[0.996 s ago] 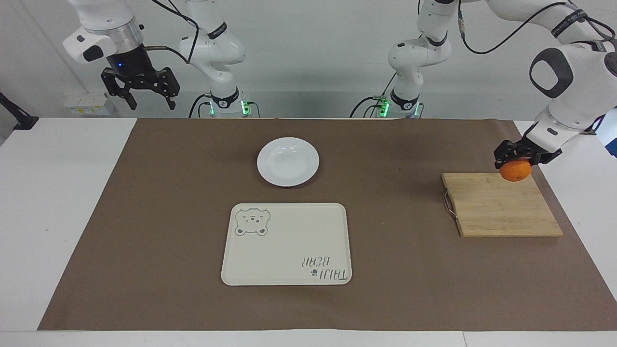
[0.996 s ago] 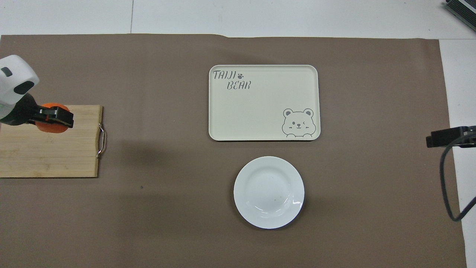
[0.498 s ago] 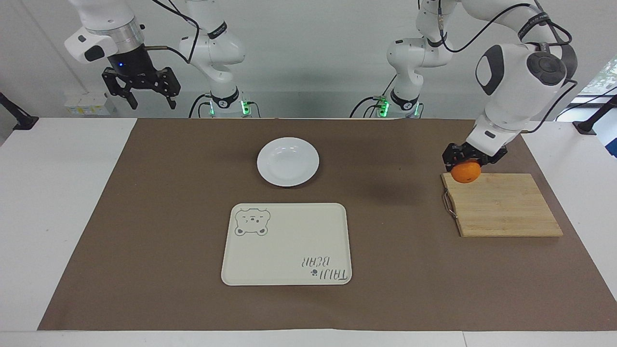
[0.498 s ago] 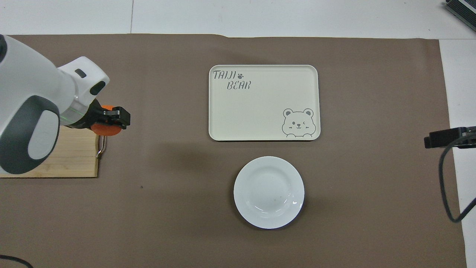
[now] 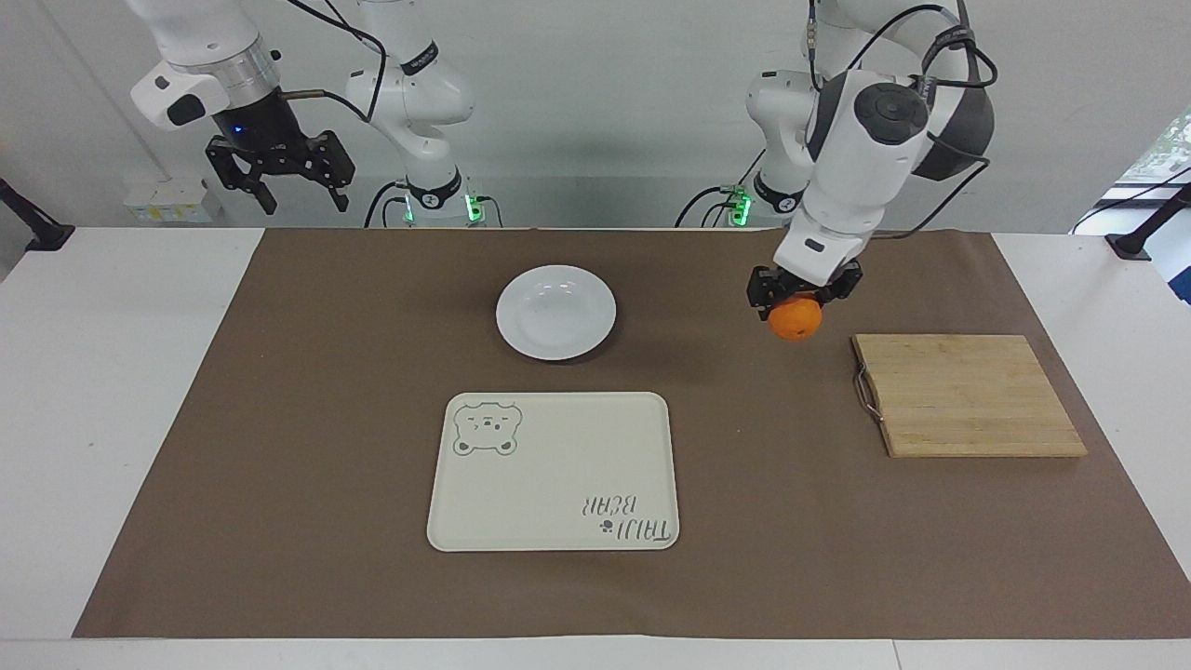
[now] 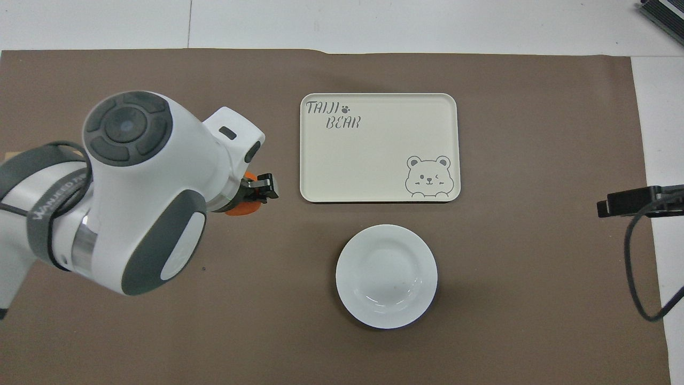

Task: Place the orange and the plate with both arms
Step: 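Carry the orange with the left gripper over the white plate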

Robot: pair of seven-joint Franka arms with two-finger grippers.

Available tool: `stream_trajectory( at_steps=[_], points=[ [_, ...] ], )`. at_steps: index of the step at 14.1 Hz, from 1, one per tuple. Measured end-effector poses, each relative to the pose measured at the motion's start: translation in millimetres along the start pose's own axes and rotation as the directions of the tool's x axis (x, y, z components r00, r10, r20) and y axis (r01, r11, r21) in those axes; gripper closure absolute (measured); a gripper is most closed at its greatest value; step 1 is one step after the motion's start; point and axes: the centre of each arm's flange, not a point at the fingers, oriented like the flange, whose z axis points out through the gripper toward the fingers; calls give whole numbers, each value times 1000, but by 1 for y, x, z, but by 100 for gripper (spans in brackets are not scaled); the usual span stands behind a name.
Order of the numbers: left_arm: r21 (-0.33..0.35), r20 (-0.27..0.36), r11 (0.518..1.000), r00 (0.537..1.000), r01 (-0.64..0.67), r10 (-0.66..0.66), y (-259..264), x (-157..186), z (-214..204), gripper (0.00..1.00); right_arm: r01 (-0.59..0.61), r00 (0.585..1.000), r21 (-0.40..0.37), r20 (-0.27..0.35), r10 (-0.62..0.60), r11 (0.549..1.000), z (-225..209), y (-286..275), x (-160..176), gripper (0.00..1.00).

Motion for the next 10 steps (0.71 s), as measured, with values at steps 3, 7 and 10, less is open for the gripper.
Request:
stream_trajectory(
  at_steps=[3,7,10],
  points=[
    [0,3,1000,1000,13,-13,50,-33,11,22,-25,1000,52,-2,26,998,-1,9,-2,0],
    [-3,6,1000,1000,18,-18,123,-81,52,22,-40,999,92,7,39,995,3,14,-2,0],
    [-13,1,1000,1000,23,-23,158,-109,85,22,-43,999,93,10,42,995,5,15,-3,0]
  ],
)
